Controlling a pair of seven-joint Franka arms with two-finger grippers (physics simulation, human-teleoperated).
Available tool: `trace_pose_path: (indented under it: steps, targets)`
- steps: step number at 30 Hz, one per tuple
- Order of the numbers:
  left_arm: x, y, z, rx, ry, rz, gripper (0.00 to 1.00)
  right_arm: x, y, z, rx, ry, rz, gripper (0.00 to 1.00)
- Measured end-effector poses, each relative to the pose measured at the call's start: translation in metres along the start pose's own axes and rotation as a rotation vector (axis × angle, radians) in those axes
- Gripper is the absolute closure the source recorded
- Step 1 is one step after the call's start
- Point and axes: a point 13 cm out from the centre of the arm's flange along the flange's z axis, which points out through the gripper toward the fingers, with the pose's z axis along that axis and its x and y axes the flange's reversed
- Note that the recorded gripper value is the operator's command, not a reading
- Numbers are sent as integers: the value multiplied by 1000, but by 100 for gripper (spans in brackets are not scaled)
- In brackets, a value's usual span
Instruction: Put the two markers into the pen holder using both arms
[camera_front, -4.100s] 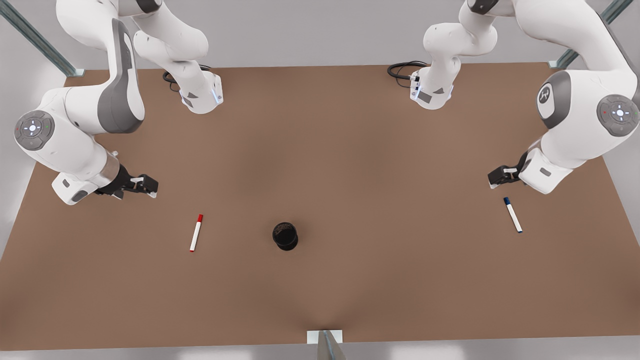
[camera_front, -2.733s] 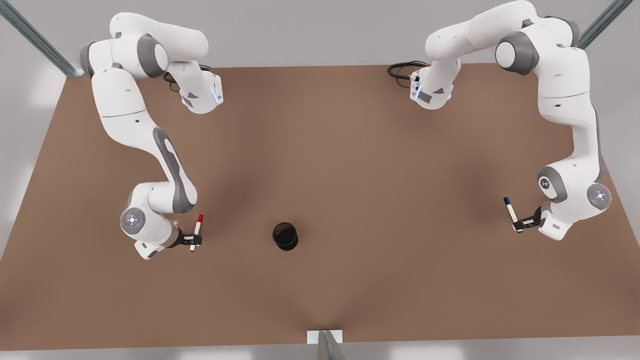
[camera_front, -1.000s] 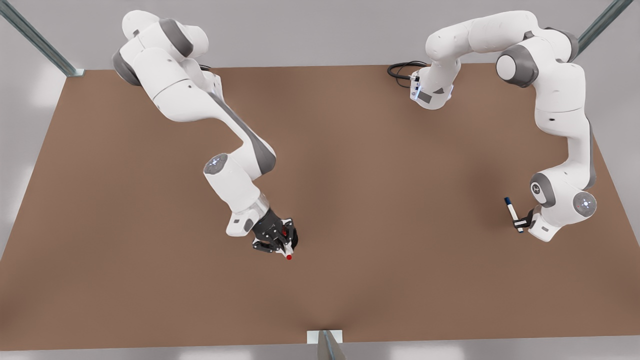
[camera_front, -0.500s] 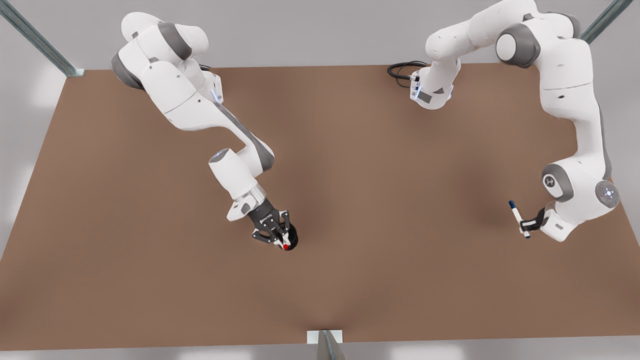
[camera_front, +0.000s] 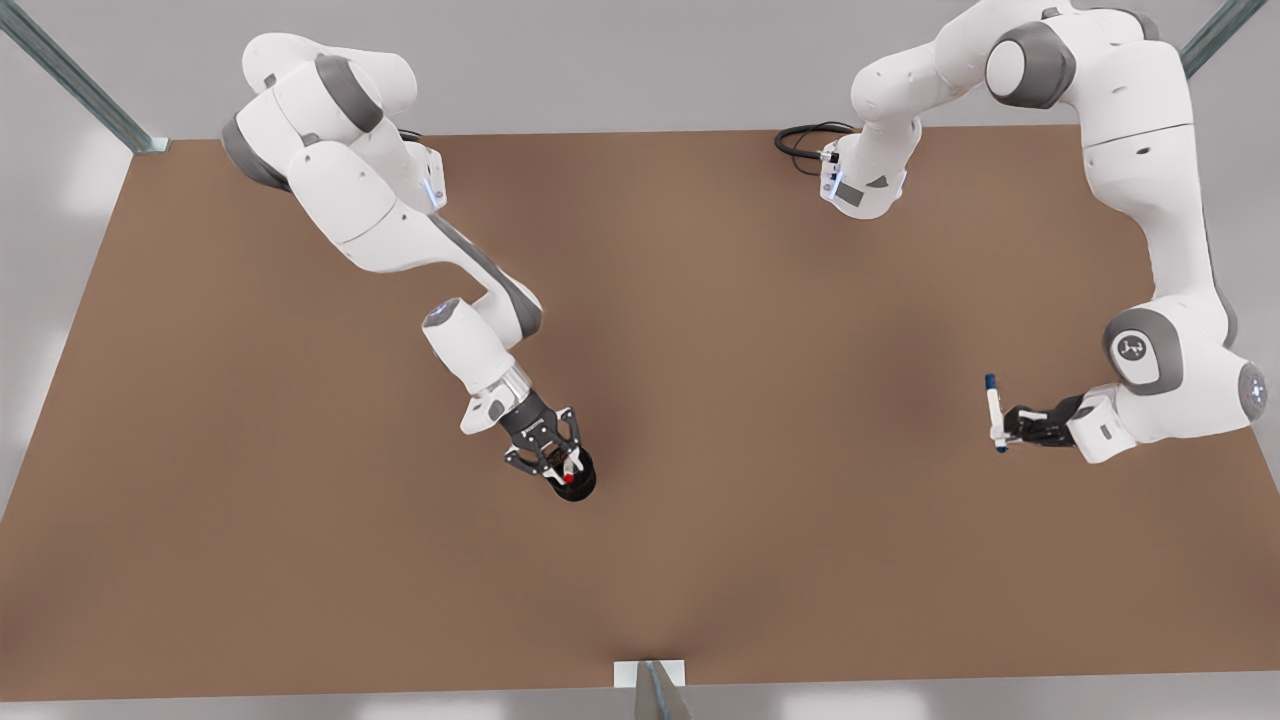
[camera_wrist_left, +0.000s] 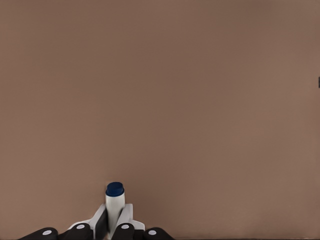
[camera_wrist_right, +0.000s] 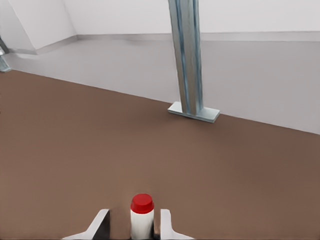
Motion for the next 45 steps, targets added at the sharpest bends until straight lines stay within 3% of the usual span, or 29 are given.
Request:
trace_pose_path:
  steps: [2,4,7,8,10,12,15,20,25,35,45]
  targets:
    - [-19,-46,7,79,-11,101,73,-19,-6,-7,8,-29,-16,0]
    - [-41,-98,11,144,-32,217,73,-78,-48,-42,67,-88,-52,0]
    - [-61,-162,26,263,-69,329,74,-257,-107,-153,238,-165,-131,0]
    - [-67,-184,33,307,-83,365,74,-312,-120,-192,290,-149,-121,0]
    - [-80,-237,60,393,-103,440,74,-348,-164,-261,392,-19,-49,0]
    - [-94,-297,93,461,-134,511,74,-304,-238,-339,532,179,94,0]
    - [-119,-364,124,523,-224,573,74,-212,-284,-362,561,454,278,0]
    - [-165,-420,131,536,-397,643,74,-156,-257,-351,475,678,383,0]
    - [-192,-469,149,521,-509,713,73,-142,-251,-345,446,754,415,0]
    - [-233,-588,168,512,-762,760,73,-129,-251,-347,432,803,442,0]
    - [-242,-603,234,393,-836,741,73,-122,-253,-345,428,821,448,0]
